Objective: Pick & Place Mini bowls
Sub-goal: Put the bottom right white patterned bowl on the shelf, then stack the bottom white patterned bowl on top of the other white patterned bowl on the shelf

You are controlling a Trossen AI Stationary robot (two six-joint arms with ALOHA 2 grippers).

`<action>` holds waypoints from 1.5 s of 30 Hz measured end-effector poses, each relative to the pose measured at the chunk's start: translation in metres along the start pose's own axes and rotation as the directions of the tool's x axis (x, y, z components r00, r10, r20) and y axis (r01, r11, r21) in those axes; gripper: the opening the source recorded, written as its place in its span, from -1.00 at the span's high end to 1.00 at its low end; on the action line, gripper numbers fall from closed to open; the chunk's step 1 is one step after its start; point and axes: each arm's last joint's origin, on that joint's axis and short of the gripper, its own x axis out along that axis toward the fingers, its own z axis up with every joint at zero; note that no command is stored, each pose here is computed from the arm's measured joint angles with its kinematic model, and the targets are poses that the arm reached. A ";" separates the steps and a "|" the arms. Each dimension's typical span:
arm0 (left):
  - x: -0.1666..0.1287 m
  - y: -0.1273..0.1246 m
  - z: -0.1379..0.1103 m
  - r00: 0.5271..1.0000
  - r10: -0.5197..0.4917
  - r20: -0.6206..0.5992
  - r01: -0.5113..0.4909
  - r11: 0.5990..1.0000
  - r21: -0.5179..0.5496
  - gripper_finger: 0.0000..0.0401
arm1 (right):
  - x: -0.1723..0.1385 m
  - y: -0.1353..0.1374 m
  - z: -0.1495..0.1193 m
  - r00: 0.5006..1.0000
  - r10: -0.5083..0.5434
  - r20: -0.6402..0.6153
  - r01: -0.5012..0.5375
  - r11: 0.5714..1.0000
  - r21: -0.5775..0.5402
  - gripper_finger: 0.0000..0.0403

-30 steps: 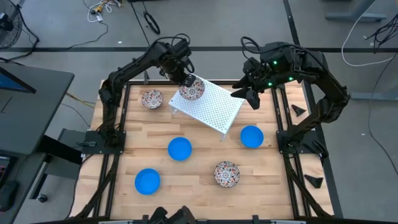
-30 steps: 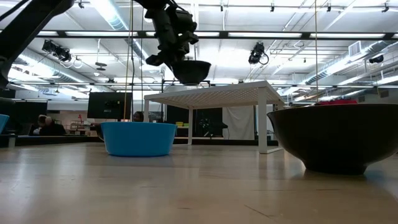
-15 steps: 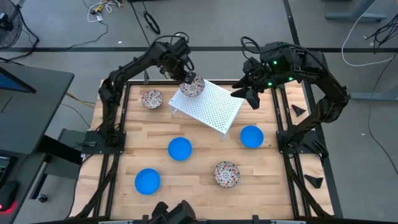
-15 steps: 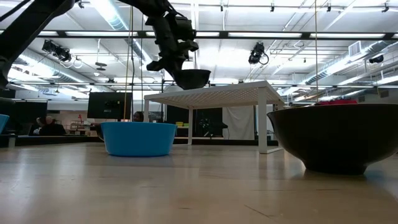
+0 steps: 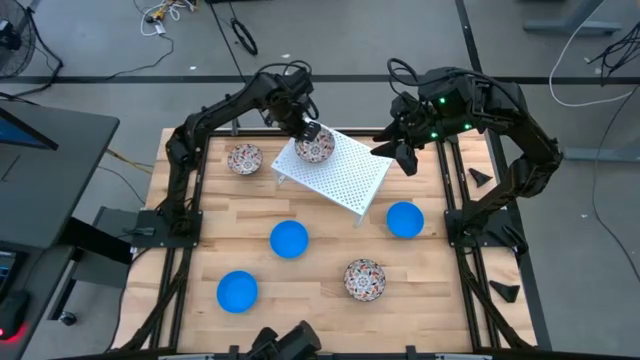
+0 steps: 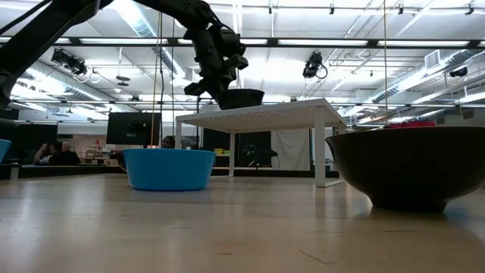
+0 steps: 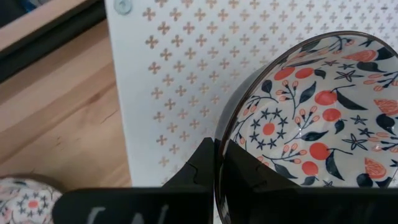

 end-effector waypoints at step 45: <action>-0.042 0.008 -0.007 0.997 -0.027 0.071 0.031 0.998 -0.048 0.19 | 0.000 0.000 0.000 1.000 0.000 0.000 0.000 1.000 -0.017 0.08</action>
